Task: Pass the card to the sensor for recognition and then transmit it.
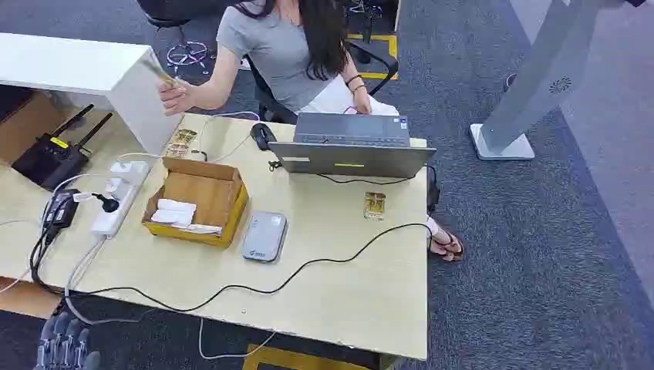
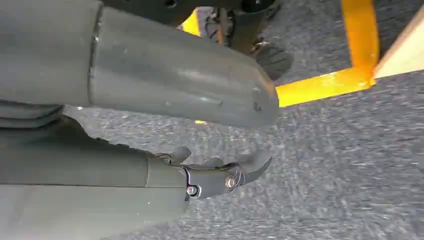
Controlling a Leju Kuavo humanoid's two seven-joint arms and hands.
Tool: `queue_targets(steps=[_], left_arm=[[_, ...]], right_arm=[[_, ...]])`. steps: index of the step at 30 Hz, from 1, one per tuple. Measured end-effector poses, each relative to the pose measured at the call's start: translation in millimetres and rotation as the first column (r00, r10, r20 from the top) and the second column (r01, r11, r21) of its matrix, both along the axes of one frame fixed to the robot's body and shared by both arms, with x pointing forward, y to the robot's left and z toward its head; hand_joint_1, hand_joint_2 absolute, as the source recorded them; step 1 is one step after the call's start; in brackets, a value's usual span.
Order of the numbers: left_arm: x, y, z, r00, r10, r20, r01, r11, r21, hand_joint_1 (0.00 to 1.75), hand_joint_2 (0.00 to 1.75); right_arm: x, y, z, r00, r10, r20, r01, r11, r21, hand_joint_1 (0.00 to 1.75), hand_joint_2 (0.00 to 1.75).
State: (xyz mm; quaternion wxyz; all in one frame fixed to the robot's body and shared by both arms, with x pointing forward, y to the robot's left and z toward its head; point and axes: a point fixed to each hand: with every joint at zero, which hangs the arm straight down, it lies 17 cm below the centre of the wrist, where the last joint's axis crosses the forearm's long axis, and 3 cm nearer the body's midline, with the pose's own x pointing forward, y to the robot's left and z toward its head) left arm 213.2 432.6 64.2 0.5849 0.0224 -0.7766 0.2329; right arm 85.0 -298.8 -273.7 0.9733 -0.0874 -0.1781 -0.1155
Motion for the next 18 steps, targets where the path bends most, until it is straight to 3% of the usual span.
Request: queue_targets(steps=[6,18], left_arm=[[16.0,-11.5,72.6,0.986,-0.046,0.162,0.023,0.990,0.140,0.00,1.75],[88.3,-18.8,93.2,0.996,-0.029,0.083,-0.004,0.927,0.375,0.00,1.75]], right_arm=[[-8.7,3.1,-3.3,0.998,0.026,-0.056,-0.026,1.000,0.003,0.00,0.00],[-7.7,11.0,-4.1,0.991,0.107,-0.075,-0.106,0.994,0.015,0.00,0.00]])
